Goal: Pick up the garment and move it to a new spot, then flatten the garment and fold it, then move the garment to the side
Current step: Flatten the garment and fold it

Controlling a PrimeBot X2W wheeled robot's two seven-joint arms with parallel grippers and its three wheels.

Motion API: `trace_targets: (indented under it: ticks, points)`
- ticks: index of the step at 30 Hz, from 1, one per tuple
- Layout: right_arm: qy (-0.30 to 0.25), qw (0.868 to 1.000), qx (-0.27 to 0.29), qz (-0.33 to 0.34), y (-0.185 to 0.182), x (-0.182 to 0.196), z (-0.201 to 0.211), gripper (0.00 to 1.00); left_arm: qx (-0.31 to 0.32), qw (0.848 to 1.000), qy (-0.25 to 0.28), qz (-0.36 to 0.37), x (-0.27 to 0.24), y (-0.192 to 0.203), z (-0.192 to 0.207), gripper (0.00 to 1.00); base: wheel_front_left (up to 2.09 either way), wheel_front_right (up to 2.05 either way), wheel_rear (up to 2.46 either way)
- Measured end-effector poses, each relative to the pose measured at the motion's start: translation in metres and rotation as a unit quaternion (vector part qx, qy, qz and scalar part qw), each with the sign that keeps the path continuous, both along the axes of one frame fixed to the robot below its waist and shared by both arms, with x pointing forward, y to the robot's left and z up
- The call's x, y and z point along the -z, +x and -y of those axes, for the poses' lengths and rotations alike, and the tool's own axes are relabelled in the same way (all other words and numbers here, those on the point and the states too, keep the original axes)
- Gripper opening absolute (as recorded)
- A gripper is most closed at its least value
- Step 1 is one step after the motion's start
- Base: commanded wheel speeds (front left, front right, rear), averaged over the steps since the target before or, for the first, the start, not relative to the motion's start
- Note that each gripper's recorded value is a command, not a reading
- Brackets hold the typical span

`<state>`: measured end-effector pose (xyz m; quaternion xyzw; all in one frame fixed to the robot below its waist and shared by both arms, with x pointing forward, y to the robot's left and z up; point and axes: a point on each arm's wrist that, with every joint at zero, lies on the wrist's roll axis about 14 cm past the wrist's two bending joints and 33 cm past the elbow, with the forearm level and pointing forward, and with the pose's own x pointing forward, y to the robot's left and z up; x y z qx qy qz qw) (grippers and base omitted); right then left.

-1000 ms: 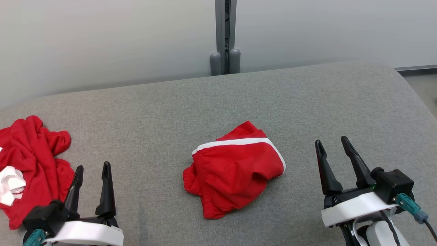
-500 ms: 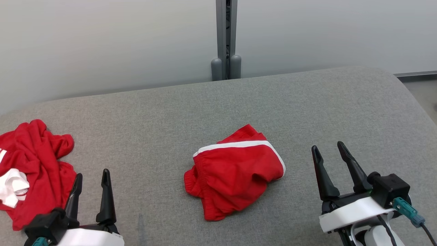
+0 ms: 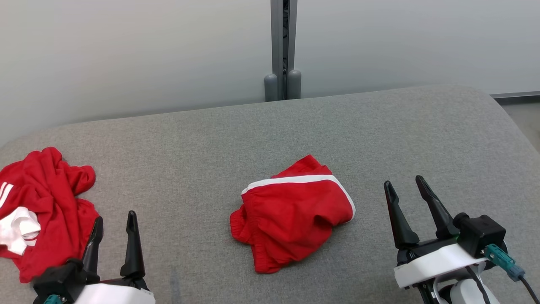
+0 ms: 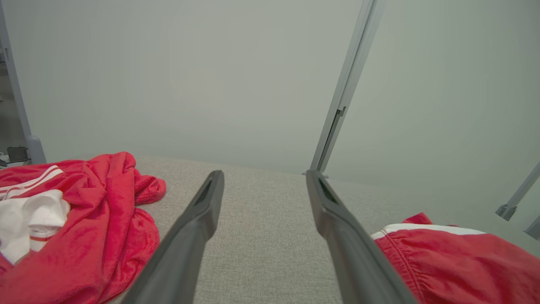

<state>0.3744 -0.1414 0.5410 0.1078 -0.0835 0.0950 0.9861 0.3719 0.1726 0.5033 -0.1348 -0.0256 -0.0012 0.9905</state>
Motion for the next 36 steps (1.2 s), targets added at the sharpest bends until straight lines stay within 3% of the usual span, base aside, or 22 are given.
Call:
trace_targets:
  ticks: [12, 19, 24, 29, 36]
  points:
    - [0.0, 1.0, -0.003, -0.001, 0.0, 0.0, -0.001, 1.0, 0.0, 1.0, 0.0, -0.006, 0.003, -0.002, 0.0, 1.0, 0.0, 0.0, 0.0]
    - [0.002, 1.0, 0.0, -0.003, 0.0, 0.002, 0.0, 1.0, 0.083, 0.993, -0.03, -0.077, 0.024, 0.001, 0.037, 1.0, 0.0, 0.0, 0.0]
    - [0.004, 1.0, 0.007, 0.0, 0.001, -0.001, 0.005, 1.0, 0.179, 0.972, -0.059, -0.141, 0.034, 0.009, 0.078, 1.0, 0.0, 0.0, 0.0]
    - [0.004, 1.0, 0.016, 0.003, -0.002, -0.003, 0.01, 1.0, 0.227, 0.956, -0.066, -0.174, 0.036, 0.02, 0.098, 1.0, 0.0, 0.0, 0.0]
    - [0.005, 0.999, 0.044, 0.006, -0.006, -0.006, 0.028, 1.0, 0.301, 0.901, -0.141, -0.279, 0.054, 0.026, 0.143, 1.0, 0.0, 0.0, 0.0]
